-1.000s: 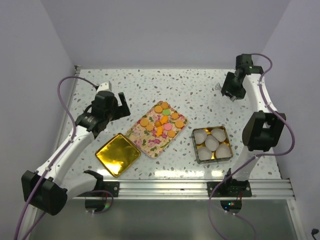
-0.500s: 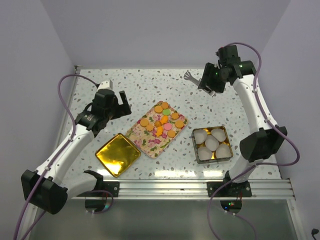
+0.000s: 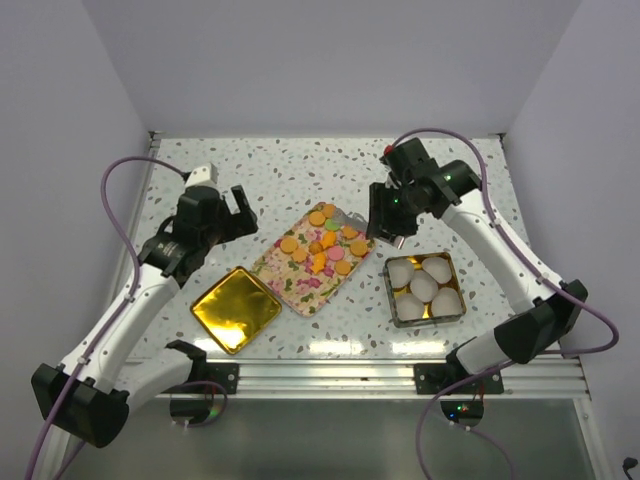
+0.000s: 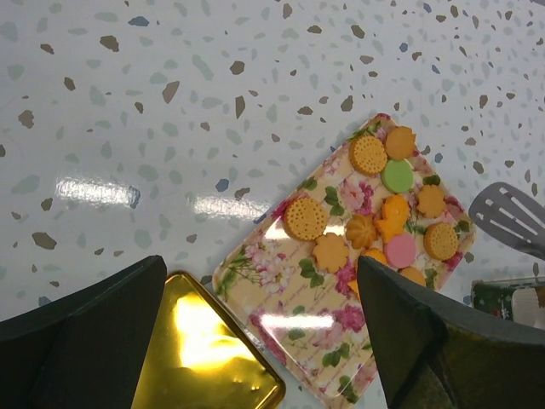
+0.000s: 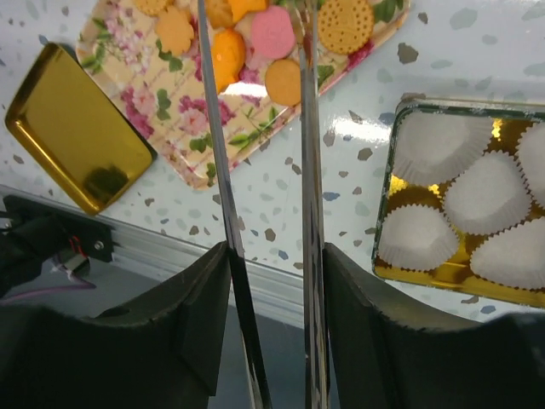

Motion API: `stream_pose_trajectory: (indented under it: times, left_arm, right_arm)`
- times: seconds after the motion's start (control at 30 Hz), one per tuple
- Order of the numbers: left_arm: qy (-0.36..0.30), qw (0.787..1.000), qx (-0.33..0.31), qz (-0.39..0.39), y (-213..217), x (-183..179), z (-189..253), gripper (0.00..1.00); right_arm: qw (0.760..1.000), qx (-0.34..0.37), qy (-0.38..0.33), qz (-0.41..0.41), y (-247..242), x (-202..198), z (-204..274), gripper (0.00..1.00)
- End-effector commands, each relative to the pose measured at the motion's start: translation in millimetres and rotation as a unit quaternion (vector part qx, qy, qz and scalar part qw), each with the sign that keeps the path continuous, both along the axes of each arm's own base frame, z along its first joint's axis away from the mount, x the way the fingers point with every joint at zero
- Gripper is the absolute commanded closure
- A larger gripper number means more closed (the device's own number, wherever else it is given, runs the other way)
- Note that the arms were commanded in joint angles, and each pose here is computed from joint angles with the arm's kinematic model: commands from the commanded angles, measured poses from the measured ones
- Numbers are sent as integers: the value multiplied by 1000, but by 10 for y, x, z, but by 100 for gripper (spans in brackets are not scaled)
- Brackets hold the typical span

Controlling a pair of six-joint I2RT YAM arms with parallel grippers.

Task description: Pack the cookies

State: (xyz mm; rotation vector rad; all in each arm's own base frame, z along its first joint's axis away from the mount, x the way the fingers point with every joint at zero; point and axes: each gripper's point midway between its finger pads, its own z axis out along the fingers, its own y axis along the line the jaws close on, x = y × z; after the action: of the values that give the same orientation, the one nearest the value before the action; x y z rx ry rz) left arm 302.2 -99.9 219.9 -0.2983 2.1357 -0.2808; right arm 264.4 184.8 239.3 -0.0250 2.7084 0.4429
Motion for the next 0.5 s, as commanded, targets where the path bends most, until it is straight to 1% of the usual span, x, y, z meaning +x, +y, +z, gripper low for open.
stream_pose_trajectory:
  times: [0.0, 0.07, 0.23, 0.4, 0.47]
  left_arm:
    - [-4, 1000, 3, -6, 15, -78, 1, 0]
    - [-3, 1000, 2, -4, 23, -102, -17, 0]
    - [-5, 1000, -1, 1, 60, -160, 6, 0]
    - [-10, 1000, -5, 11, 112, -240, 58, 0]
    - [-11, 1000, -6, 15, 143, -280, 63, 0]
  right_arm:
    - [1000, -12, -3, 6, 59, -176, 6, 52]
    - [1000, -19, -1, 16, 125, -210, -28, 57]
    - [998, -39, 9, 41, 289, -299, -139, 56]
    - [997, -67, 8, 46, 318, -238, -225, 50]
    - [995, -84, 2, 44, 284, -180, -228, 49]
